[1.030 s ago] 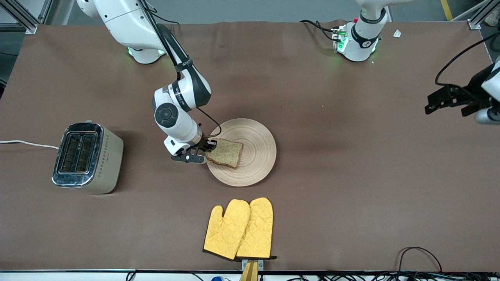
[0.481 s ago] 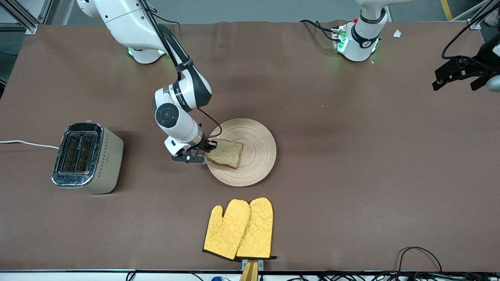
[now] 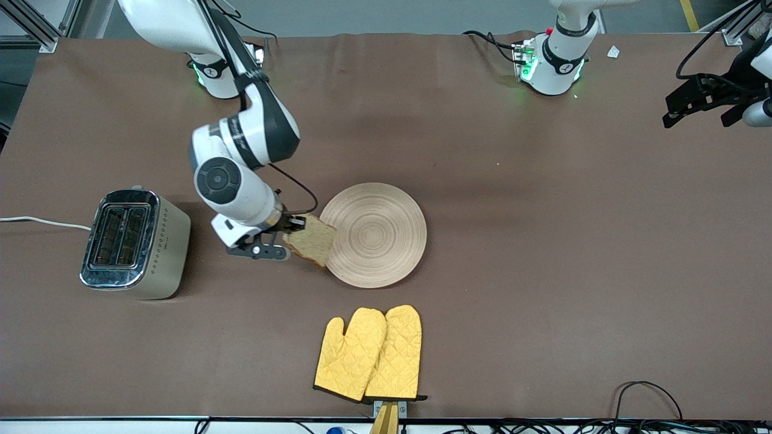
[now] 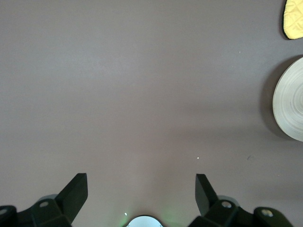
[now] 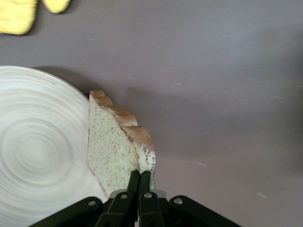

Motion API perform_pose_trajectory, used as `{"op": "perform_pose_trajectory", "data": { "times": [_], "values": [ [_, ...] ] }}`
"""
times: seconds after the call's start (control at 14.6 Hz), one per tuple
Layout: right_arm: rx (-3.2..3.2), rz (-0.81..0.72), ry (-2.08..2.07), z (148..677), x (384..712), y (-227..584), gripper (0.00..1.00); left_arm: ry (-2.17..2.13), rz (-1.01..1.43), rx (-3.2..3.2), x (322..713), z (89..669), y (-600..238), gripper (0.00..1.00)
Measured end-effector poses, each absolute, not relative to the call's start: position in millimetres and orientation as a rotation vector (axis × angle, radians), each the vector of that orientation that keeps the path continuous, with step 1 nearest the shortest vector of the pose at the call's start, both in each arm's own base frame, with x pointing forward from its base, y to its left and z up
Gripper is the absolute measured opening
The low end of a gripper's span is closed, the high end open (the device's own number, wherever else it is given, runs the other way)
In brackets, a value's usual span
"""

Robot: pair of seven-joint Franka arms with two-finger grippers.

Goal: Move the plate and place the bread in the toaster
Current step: 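Lift the bread with the right gripper and carry it above the toaster, then lower the bread into the toaster slot with the right gripper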

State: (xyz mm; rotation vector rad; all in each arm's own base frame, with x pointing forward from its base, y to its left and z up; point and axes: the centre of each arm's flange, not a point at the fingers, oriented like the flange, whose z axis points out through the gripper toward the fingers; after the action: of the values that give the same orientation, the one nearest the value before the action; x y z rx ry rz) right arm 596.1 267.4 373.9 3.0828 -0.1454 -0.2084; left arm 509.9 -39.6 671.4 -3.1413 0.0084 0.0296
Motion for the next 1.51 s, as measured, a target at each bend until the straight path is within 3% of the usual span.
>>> {"op": "perform_pose_trajectory", "data": {
  "times": [0.34, 0.96, 1.51],
  "values": [
    [2.77, -0.261, -0.068, 443.8, 601.3, 218.1, 0.02, 0.008, 0.032, -3.141, 510.4, 670.5, -39.4, 1.0],
    [2.307, -0.231, -0.117, 463.2, 608.7, 140.6, 0.02, 0.002, 0.034, -3.141, 511.8, 669.0, -37.3, 1.0],
    [2.163, -0.301, -0.121, 443.4, 620.4, 78.1, 0.02, 0.009, 0.035, -3.141, 511.7, 668.9, -39.8, 1.0]
  ]
}}
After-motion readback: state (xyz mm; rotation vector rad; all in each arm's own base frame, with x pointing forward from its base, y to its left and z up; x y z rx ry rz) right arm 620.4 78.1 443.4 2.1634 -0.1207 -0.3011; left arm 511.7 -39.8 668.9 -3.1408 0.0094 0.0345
